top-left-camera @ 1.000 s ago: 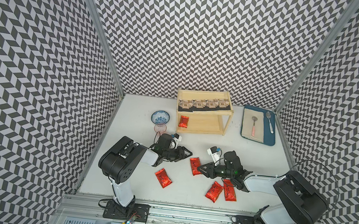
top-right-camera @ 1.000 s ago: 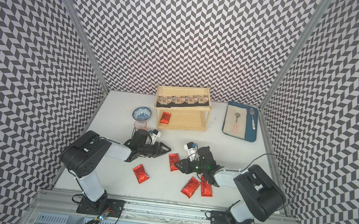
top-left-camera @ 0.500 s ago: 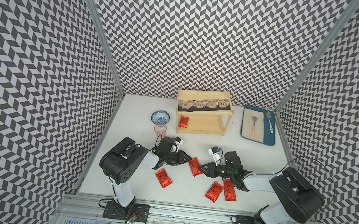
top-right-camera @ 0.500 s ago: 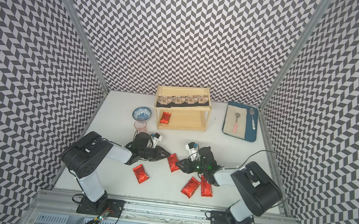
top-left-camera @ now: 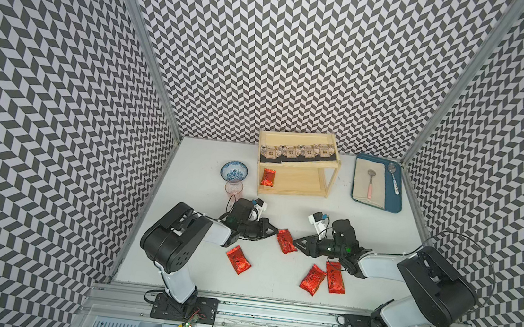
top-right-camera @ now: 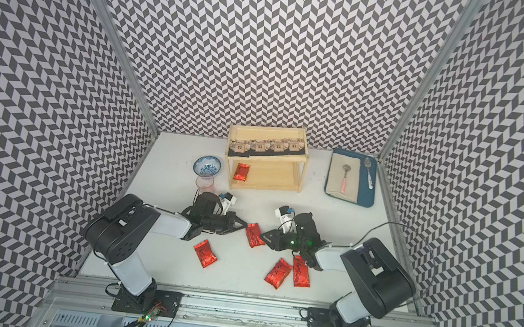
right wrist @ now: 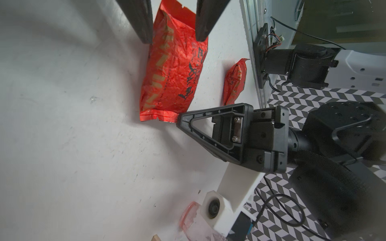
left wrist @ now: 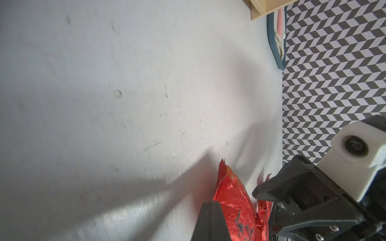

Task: Place the tea bags on the shelf by color
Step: Pick up the tea bag from the center of the board.

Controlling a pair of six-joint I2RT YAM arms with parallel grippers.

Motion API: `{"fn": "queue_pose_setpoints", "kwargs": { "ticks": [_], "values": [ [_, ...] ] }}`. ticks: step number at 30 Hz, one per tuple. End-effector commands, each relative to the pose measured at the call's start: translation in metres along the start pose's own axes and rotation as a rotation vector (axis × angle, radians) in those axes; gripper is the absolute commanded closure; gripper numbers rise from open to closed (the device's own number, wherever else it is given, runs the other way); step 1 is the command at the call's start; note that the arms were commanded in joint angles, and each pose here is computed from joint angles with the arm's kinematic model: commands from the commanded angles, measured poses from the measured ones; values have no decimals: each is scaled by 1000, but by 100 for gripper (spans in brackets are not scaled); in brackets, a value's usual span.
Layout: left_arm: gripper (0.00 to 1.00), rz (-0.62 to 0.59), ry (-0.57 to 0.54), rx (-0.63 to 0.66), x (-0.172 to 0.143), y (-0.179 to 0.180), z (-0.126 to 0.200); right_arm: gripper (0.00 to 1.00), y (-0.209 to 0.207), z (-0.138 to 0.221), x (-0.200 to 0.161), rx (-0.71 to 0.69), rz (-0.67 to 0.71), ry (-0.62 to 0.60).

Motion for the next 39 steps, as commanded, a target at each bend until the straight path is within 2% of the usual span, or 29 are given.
{"fn": "queue_pose_setpoints", "kwargs": {
  "ticks": [1, 6, 10, 11, 16, 22, 30, 39],
  "values": [
    [100, -29, -18, -3, 3, -7, 7, 61, 14, 14, 15, 38, 19, -69],
    [100, -31, -110, -27, 19, -20, 28, 57, 33, 35, 30, 8, -53, -178],
    [100, -31, -201, -57, 33, -32, 44, 57, 38, 43, 26, 24, -37, -197],
    [100, -32, -220, -62, 36, -36, 48, 50, 39, 46, 27, 73, -291, -230],
    [100, -48, -282, -65, 46, -48, 59, 42, 55, 56, 20, 286, -380, -205],
    [100, -49, -298, -80, 48, -51, 63, 37, 67, 62, 21, 384, -406, -203],
    [100, -41, -322, -101, 45, -53, 68, 46, 69, 48, 18, 464, -452, -145],
    [100, -44, -331, -119, 46, -55, 70, 47, 66, 37, 15, 502, -473, -108]
  ]
}}
Point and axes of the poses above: each gripper's point midway between its finger pads, its own z axis back along the fingers, its own y axis along the line the jaws close on, x = y × z, the point moved 10 cm from there along z, back along the fingers, and after that the axes turned 12 degrees about -z, right-handed, at the moved point
